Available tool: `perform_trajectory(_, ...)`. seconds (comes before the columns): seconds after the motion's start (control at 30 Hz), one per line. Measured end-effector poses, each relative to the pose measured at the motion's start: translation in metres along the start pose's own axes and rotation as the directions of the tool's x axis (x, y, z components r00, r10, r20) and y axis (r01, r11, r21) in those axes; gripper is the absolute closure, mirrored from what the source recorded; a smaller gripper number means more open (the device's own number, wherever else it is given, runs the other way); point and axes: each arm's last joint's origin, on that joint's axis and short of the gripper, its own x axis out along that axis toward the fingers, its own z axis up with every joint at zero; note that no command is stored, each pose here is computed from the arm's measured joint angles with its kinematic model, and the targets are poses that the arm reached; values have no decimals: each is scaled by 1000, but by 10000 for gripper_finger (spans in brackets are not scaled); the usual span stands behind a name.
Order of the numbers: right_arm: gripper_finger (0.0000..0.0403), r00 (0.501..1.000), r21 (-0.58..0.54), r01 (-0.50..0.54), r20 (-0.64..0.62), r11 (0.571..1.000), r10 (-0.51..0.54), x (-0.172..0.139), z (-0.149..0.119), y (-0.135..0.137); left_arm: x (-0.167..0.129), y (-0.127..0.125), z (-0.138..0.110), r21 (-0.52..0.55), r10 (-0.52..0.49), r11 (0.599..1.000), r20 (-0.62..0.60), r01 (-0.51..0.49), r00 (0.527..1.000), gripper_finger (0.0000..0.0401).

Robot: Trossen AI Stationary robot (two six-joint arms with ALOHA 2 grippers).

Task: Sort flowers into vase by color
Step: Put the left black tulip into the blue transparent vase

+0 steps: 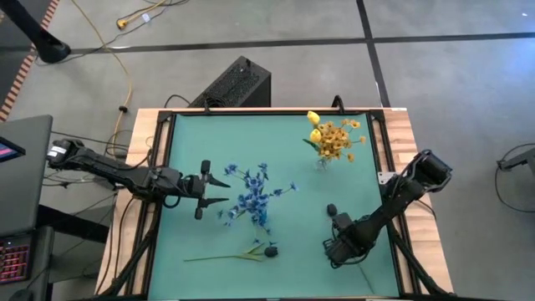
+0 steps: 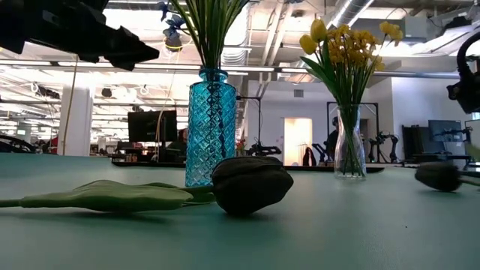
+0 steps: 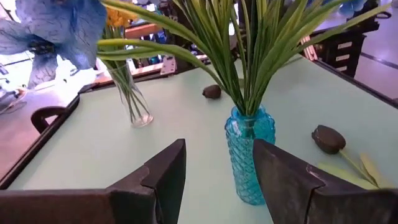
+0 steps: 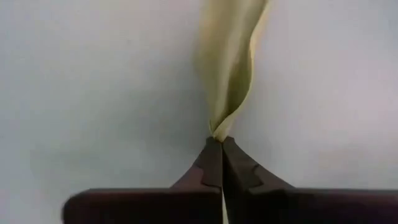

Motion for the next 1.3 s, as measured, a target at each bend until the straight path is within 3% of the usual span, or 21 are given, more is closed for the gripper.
perform_trajectory(0.13, 373, 1000, -17, -15, 19, 1000, 15, -3, 6, 4, 0, 0, -1, 2, -2, 1000, -10, 2, 1000, 227)
perform_trajectory(0.27, 385, 989, -77, -86, 116, 993, 95, -25, 16, 15, 0, 0, -1, 1, -2, 1000, -10, 2, 1000, 227)
perform_trajectory(0.43, 388, 916, -210, -222, 291, 952, 277, -63, 30, 24, 0, 0, -1, -1, -1, 1000, -9, 1, 1000, 227)
perform_trajectory(0.6, 383, 744, -341, -300, 501, 891, 443, -104, 37, 22, 0, 0, -1, -18, -1, 1000, -8, 1, 1000, 227)
perform_trajectory(0.7, 383, 607, -429, -314, 596, 847, 526, -123, 35, 18, 0, 0, -1, -20, -1, 1000, -8, 1, 1000, 227)
perform_trajectory(0.93, 384, 290, -601, -239, 706, 763, 646, -159, 21, 21, 0, 0, -1, -21, -1, 1000, -7, 1, 1000, 227)
perform_trajectory(1.1, 384, 160, -696, -163, 681, 700, 714, -180, 11, 28, 0, 0, -1, -21, -1, 1000, -8, 1, 1000, 227)
perform_trajectory(1.3, 383, 46, -784, -96, 611, 613, 790, -200, 1, 33, 0, 0, -1, -21, -1, 1000, -8, 1, 1000, 227)
